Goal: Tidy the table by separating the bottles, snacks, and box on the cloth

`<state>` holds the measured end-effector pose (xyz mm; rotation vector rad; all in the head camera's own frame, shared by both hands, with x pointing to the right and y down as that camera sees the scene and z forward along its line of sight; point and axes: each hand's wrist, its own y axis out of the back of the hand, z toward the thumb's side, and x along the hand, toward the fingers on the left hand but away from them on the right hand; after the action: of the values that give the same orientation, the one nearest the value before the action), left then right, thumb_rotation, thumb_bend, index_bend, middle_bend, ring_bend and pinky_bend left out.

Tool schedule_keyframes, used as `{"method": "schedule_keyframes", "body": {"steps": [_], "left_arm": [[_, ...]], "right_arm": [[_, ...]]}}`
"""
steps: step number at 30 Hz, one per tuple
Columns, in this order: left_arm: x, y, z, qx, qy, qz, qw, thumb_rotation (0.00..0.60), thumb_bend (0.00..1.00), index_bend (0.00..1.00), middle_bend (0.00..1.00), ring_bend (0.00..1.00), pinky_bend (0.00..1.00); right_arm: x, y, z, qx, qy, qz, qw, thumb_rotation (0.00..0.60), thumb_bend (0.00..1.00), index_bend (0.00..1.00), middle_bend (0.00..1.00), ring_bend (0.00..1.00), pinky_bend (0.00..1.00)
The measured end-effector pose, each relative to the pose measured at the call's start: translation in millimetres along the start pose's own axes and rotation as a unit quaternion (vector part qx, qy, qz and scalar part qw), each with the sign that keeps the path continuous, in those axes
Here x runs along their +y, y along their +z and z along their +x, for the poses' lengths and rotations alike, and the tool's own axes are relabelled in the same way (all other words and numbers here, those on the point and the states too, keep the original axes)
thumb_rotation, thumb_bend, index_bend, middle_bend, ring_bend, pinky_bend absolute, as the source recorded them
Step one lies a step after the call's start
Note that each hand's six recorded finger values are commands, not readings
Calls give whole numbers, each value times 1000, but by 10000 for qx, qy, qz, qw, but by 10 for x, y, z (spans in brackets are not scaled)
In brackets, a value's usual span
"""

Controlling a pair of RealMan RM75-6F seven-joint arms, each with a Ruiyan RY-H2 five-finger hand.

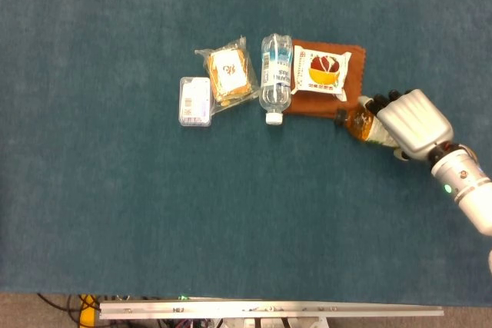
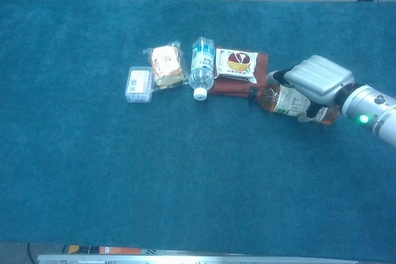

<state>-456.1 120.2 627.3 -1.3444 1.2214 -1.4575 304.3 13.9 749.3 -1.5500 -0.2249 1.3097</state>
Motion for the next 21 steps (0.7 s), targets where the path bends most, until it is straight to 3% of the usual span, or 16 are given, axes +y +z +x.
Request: {"method": "schedule_keyframes", "body": {"steps": [6, 13, 21], "left_arm": [[6, 7, 9, -1, 7, 10, 10000, 600, 418, 109, 124, 65, 38], [4, 43, 23, -46, 2, 15, 10000, 600, 418, 109, 124, 65, 38], [12, 63, 25, -72, 13, 11, 10000, 600, 418, 109, 124, 65, 37]], "right_arm": [[9, -72, 31, -102, 57, 58, 9999, 600, 47, 56, 245, 279, 589], [121, -159, 101, -222, -82, -1, 9997, 600, 46, 52, 242, 277, 589], [442, -291, 111, -401, -452, -621, 9962, 600, 45, 52, 242, 277, 589]]}}
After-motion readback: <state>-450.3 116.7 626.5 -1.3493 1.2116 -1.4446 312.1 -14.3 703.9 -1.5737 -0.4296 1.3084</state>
